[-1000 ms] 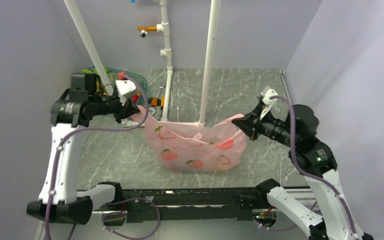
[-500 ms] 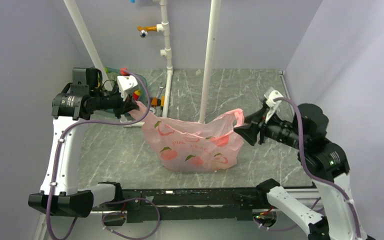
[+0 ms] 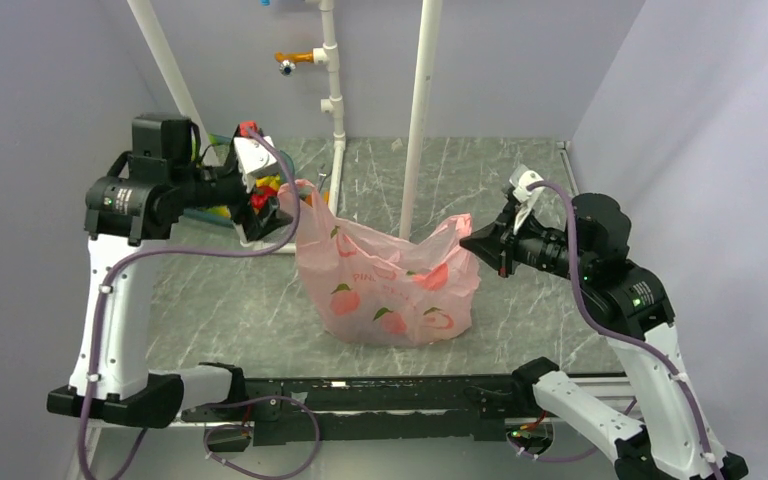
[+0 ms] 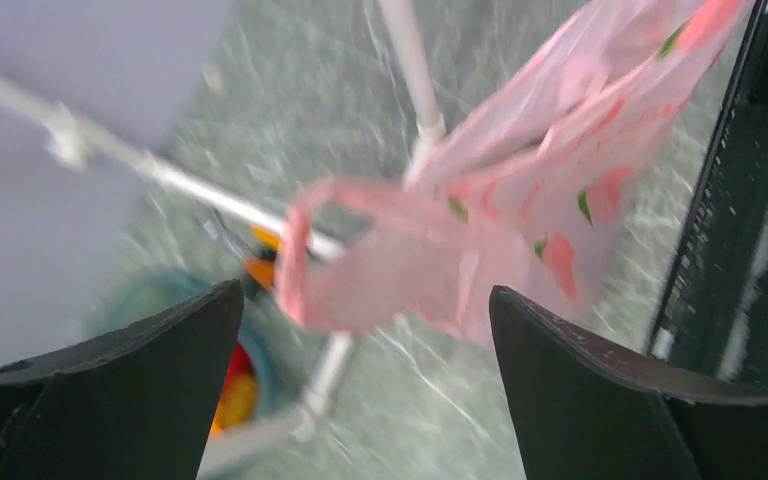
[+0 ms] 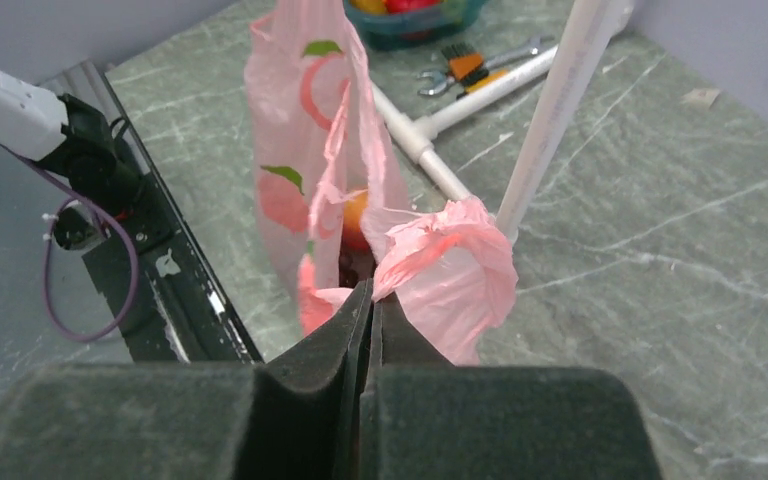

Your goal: Place the fake fruits into the plastic bag and tie a complex knot

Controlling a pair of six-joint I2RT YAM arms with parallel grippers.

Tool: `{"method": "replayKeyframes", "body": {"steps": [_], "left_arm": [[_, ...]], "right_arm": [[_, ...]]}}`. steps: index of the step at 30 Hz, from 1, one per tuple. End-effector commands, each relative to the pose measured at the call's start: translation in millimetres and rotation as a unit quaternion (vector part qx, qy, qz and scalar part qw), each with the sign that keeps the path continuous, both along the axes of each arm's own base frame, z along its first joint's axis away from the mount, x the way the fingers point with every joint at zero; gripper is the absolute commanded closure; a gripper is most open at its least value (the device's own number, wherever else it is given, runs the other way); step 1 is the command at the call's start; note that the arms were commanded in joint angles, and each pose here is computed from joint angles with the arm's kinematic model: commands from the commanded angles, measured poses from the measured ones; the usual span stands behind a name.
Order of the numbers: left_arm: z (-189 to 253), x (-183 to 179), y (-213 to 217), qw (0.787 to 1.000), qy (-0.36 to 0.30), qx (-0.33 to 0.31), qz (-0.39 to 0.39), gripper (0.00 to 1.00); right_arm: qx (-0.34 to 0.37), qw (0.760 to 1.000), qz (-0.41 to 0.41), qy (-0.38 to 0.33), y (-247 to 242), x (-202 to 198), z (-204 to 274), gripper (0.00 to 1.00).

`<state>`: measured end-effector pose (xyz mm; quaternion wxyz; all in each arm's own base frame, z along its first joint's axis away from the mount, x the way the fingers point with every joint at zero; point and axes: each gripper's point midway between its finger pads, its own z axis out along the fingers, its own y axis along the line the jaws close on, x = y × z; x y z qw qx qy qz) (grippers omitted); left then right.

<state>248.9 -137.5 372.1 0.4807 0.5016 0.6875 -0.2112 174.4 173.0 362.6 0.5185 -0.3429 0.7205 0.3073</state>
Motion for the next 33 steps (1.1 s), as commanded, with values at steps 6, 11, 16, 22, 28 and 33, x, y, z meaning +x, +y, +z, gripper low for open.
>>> {"method": "replayKeyframes", "body": {"steps": [6,11,16,22,28,33], "left_arm": [[100,-22,-132,0.973,-0.057,-0.112,-0.192,0.06],[106,-52,-210,0.932,0.024,-0.190,-0.307,0.10],[86,-67,-254,0.909,0.069,-0.201,-0.359,0.05],[53,-67,-285,0.903,0.113,-0.182,-0.371,0.08],[37,-86,-283,0.894,0.114,-0.171,-0.397,0.30],[30,-91,-278,0.894,0.109,-0.162,-0.404,0.78]], "right_arm": [[0.033,0.990,0.067,-0.118,9,-17,30,1.00],[0.005,0.982,0.099,-0.159,10,-20,15,1.00],[-0.022,0.975,0.115,-0.189,8,-22,8,1.00],[-0.035,0.975,0.114,-0.189,7,-18,2,1.00],[-0.038,0.979,0.100,-0.175,4,-15,-4,1.00],[-0.031,0.981,0.091,-0.167,3,-17,-3,0.93]]}}
